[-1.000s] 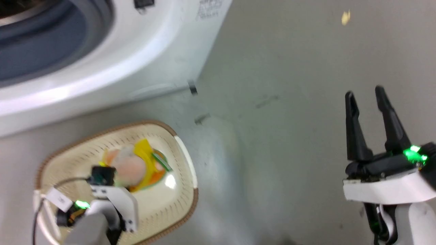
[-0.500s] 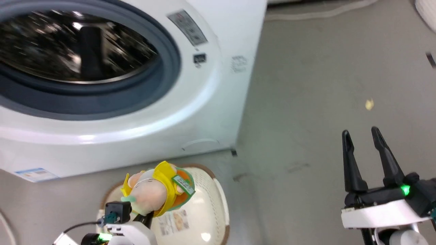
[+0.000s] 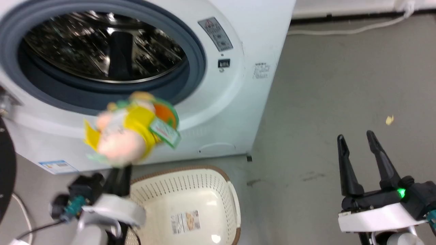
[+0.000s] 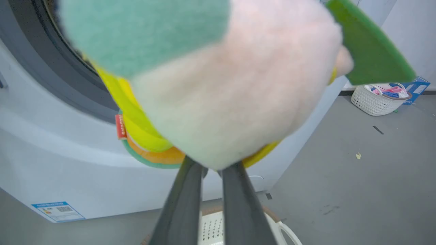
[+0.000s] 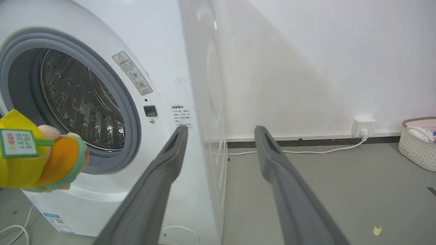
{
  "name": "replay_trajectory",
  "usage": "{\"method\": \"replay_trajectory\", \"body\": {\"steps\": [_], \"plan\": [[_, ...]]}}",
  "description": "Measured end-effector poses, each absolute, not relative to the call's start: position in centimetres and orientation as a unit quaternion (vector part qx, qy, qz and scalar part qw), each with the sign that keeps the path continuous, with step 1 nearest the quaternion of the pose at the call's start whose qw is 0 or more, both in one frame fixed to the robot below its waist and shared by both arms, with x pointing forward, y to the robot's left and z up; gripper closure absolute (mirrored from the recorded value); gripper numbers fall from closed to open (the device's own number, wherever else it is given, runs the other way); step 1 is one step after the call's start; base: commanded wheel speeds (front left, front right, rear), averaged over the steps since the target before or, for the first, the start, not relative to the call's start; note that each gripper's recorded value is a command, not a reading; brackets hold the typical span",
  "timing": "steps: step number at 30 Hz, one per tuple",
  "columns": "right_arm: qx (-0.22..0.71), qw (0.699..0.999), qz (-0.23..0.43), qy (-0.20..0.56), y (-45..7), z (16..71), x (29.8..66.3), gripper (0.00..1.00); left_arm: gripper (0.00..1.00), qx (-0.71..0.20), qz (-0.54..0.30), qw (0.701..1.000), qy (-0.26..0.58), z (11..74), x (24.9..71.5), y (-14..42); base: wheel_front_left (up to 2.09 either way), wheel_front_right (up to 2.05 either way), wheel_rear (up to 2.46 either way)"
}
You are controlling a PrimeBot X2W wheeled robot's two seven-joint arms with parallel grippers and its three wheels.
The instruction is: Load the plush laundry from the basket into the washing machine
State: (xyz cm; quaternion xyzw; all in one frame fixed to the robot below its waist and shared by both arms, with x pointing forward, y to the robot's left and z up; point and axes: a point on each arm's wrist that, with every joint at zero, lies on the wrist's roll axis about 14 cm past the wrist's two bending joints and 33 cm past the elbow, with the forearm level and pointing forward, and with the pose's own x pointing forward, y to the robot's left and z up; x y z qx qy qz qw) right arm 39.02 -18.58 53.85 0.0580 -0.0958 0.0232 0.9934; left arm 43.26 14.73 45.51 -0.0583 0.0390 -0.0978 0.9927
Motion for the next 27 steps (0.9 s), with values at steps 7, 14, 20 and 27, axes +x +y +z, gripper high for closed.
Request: {"method": "replay_trajectory", "body": {"steps": [7,14,20,27], "plan": [[0.056,0.996,0.01,-0.074,-19.5,51.9,41.3,0.0,1.0,-0.035,-0.099,0.994,-0.041,49.3,49.6,15.6,0.0,0.0,0.0],[0.049,0.999,-0.001,-0.023,-20.2,47.7,43.2,0.0,1.0,0.009,-0.107,0.994,-0.031,48.4,57.8,16.8,0.0,0.0,0.0],[0.041,0.999,-0.034,0.003,-22.6,45.3,44.1,0.0,1.0,0.062,-0.097,0.991,0.061,43.8,64.0,19.2,0.0,0.0,0.0],[0.031,0.997,-0.062,0.027,-24.6,43.4,44.1,0.0,1.0,0.09,-0.092,0.977,0.171,39.4,69.3,19.6,0.0,0.0,0.0]]}}
